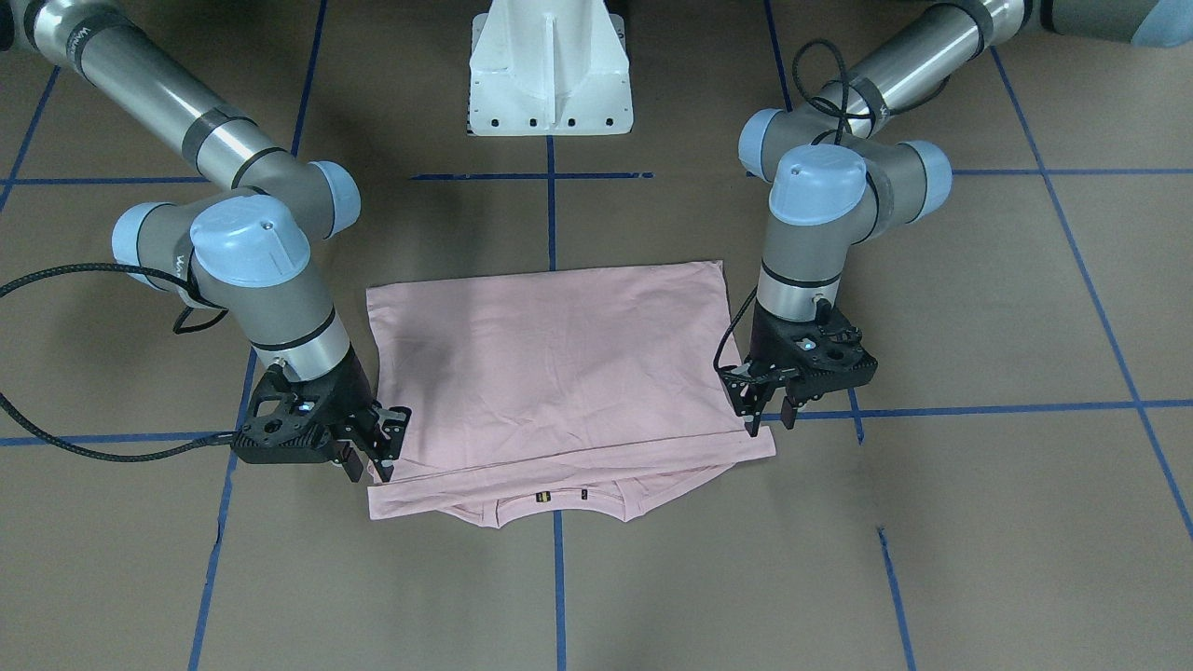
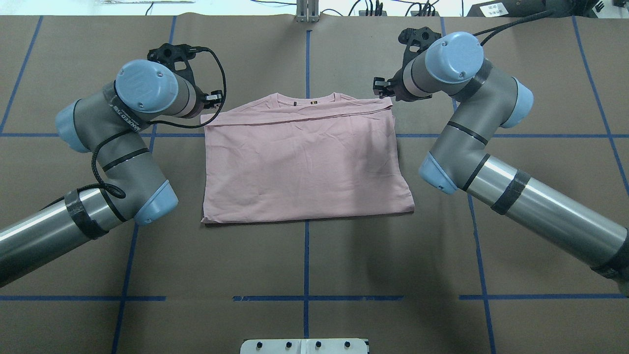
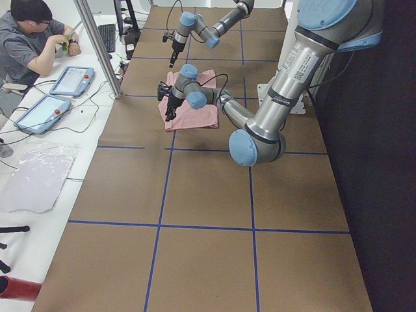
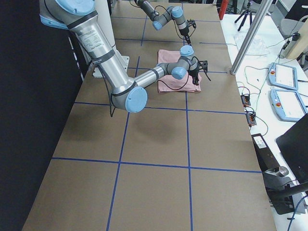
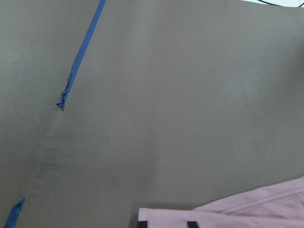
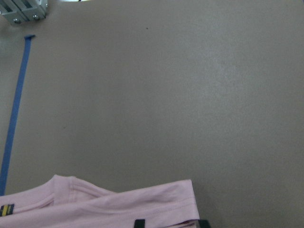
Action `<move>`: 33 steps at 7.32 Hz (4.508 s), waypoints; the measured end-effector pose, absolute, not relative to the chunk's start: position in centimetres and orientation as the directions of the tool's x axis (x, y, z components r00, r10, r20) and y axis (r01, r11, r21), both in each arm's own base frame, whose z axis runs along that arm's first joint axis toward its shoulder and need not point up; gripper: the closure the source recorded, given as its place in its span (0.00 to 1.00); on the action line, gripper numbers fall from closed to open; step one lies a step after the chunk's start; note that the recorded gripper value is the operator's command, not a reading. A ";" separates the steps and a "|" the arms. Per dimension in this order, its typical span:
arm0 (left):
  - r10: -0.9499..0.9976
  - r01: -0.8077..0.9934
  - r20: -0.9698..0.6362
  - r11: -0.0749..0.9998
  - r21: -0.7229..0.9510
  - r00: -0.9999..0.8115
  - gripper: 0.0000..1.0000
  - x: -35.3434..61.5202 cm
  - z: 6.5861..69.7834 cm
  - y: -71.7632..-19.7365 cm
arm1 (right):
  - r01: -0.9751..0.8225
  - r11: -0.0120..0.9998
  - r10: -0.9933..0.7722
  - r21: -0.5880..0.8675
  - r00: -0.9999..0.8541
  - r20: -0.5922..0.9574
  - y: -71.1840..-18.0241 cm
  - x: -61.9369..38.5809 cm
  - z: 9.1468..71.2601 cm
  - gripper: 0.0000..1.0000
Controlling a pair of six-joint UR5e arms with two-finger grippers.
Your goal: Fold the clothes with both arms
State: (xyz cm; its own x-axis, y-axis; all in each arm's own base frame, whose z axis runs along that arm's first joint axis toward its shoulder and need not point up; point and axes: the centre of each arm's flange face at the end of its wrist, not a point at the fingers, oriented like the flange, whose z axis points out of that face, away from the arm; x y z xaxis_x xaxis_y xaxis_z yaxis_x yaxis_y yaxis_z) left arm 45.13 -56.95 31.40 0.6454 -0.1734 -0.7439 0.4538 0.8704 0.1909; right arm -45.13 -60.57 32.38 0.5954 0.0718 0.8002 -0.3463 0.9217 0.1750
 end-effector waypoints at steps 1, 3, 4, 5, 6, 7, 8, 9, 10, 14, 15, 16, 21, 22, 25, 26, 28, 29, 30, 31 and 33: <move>-0.162 0.441 -0.761 0.880 0.177 0.628 0.00 44.9 30.4 -56.4 | -0.318 0.937 0.070 0.143 0.573 0.816 -59.8 -44.9 32.1 0.00; -0.134 0.414 -0.810 0.899 0.143 0.571 0.00 43.7 27.5 -54.7 | -0.295 0.954 0.115 0.057 0.533 0.838 -55.7 -43.6 33.0 0.00; -0.144 0.420 -0.822 0.899 0.124 0.551 0.00 43.4 26.7 -54.3 | -0.285 0.958 0.149 0.011 0.532 0.834 -52.8 -43.2 34.2 0.00; -0.151 0.425 -0.829 0.898 0.111 0.538 0.00 43.3 26.2 -54.0 | -0.270 0.963 0.168 -0.019 0.541 0.824 -50.1 -43.2 35.5 0.00; -0.157 0.429 -0.834 0.897 0.103 0.529 0.00 43.3 25.9 -53.8 | -0.252 0.967 0.174 -0.037 0.549 0.817 -47.9 -43.4 36.5 0.00; -0.162 0.432 -0.837 0.897 0.096 0.523 0.00 43.4 25.7 -53.6 | -0.237 0.970 0.176 -0.050 0.552 0.815 -46.4 -44.0 36.8 0.00; -0.165 0.433 -0.838 0.897 0.093 0.520 0.00 43.4 25.6 -53.5 | -0.224 0.973 0.175 -0.058 0.552 0.815 -45.3 -44.6 36.8 0.00; -0.166 0.433 -0.838 0.897 0.091 0.519 0.00 43.4 25.6 -53.5 | -0.212 0.975 0.172 -0.062 0.555 0.814 -44.5 -45.2 36.9 0.00; -0.168 0.434 -0.839 0.896 0.089 0.518 0.00 43.4 25.6 -53.4 | -0.202 0.977 0.168 -0.064 0.560 0.811 -43.9 -45.7 37.2 0.00; -0.174 0.438 -0.840 0.895 0.082 0.514 0.00 43.4 25.6 -53.4 | -0.173 0.982 0.163 -0.076 0.573 0.803 -42.6 -46.5 38.1 0.07; -0.174 0.438 -0.841 0.895 0.082 0.513 0.00 43.4 25.5 -53.4 | -0.167 0.983 0.161 -0.079 0.570 0.805 -42.5 -46.5 38.0 0.24; -0.173 0.438 -0.842 0.895 0.083 0.512 0.00 43.3 25.5 -53.3 | -0.161 0.984 0.161 -0.082 0.569 0.806 -42.3 -46.4 38.0 0.44; -0.167 0.438 -0.847 0.895 0.085 0.504 0.00 43.1 24.9 -53.1 | -0.148 0.984 0.163 -0.095 0.570 0.805 -41.7 -45.7 38.6 1.00; -0.166 0.438 -0.848 0.895 0.085 0.504 0.00 43.1 24.9 -53.1 | -0.146 0.985 0.161 -0.093 0.567 0.808 -41.6 -45.5 38.4 1.00; -0.165 0.435 -0.849 0.896 0.084 0.502 0.00 42.7 24.2 -52.6 | -0.097 0.989 0.143 -0.107 0.561 0.816 -38.0 -43.2 38.9 1.00; -0.164 0.430 -0.848 0.899 0.081 0.503 0.00 42.4 23.5 -52.2 | -0.055 0.993 0.121 -0.109 0.569 0.813 -34.6 -42.2 39.5 1.00; -0.155 0.411 -0.850 0.908 0.078 0.503 0.00 42.9 22.9 -51.1 | 0.060 0.990 0.066 -0.124 0.585 0.808 -26.5 -40.2 40.1 1.00; -0.150 0.403 -0.851 0.912 0.078 0.504 0.00 43.3 22.9 -50.5 | 0.111 0.980 0.068 -0.165 0.592 0.803 -22.6 -40.1 39.8 1.00; -0.144 0.395 -0.851 0.915 0.079 0.504 0.00 43.5 23.0 -49.9 | 0.149 0.966 0.081 -0.211 0.600 0.796 -19.1 -40.6 39.3 0.01; -0.138 0.388 -0.853 0.918 0.080 0.504 0.00 43.8 23.0 -49.4 | 0.172 0.953 0.096 -0.250 0.609 0.787 -16.2 -41.4 38.9 0.00; -0.120 0.363 -0.860 0.928 0.080 0.496 0.00 44.7 22.3 -47.8 | 0.165 0.945 0.130 -0.283 0.604 0.787 -14.6 -41.9 37.8 0.00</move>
